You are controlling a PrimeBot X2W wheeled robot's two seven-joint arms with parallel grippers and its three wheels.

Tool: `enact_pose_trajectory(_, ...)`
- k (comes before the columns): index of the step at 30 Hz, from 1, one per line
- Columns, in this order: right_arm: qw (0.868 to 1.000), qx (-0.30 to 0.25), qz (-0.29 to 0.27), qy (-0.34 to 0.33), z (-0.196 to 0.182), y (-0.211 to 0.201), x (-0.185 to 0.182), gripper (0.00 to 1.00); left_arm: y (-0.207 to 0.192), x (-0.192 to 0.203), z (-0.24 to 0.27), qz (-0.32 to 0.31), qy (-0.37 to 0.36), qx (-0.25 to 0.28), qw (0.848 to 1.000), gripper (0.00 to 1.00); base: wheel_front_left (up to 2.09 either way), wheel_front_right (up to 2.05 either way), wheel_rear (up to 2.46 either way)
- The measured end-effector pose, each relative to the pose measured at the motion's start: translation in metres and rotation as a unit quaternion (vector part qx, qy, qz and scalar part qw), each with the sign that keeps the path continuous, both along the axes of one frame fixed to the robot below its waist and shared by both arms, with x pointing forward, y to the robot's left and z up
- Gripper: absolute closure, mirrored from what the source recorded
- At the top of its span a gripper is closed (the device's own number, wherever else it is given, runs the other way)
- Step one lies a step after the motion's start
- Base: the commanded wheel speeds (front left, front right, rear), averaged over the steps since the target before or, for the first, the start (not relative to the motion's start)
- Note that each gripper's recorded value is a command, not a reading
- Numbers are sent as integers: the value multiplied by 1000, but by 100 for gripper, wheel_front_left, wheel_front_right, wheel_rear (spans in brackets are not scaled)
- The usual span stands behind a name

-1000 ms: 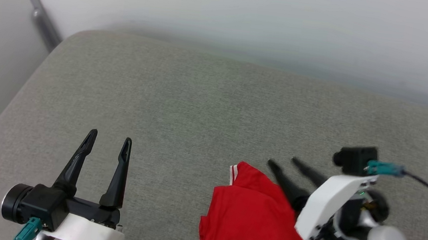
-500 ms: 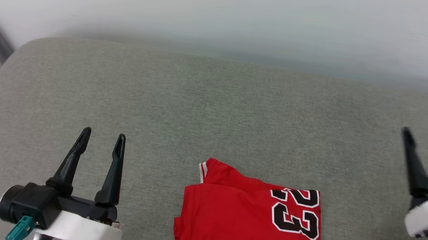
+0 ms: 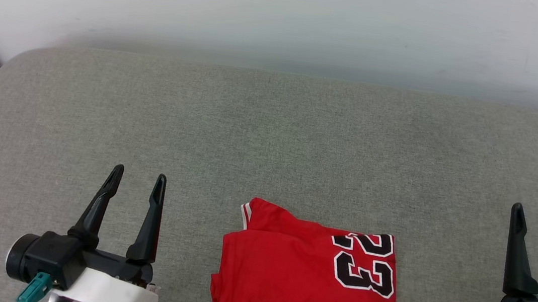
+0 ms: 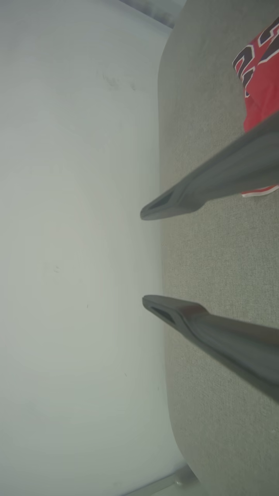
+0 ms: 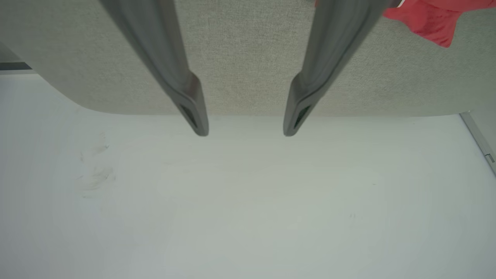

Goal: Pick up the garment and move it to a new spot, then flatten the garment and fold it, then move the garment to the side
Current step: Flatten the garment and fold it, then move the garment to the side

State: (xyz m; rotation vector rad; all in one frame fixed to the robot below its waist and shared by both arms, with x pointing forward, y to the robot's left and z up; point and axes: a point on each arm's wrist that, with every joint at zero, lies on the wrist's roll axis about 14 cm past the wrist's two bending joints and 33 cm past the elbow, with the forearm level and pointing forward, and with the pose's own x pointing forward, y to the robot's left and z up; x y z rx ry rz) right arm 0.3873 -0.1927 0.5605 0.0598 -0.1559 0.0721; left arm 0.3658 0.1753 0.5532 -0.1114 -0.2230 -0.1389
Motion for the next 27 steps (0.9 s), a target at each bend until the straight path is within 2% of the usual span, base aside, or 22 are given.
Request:
enact_pose_trajectory(15, 1000, 0, 5, 11, -13, 9, -3, 0, -2, -2, -1, -3, 1, 1, 1000, 0, 0, 0, 0)
enact_pose_trajectory(20, 999, -8, 10, 38, -21, 10, -2, 0, -2, -3, -1, -2, 1, 1, 1000, 0, 0, 0, 0)
enact_pose_trajectory(22, 997, -3, 20, 69, -30, 15, -1, 0, -3, -2, -2, -2, 3, 0, 1000, 0, 0, 0, 0)
enact_pose_trajectory(23, 988, -9, 58, 146, -48, 28, 2, 0, -1, -1, -7, 0, 12, -2, 1000, 0, 0, 0, 0)
enact_pose_trajectory(27, 960, -20, 101, 259, -74, 42, -1, 0, -2, 2, -13, 0, 21, -4, 1000, 0, 0, 0, 0)
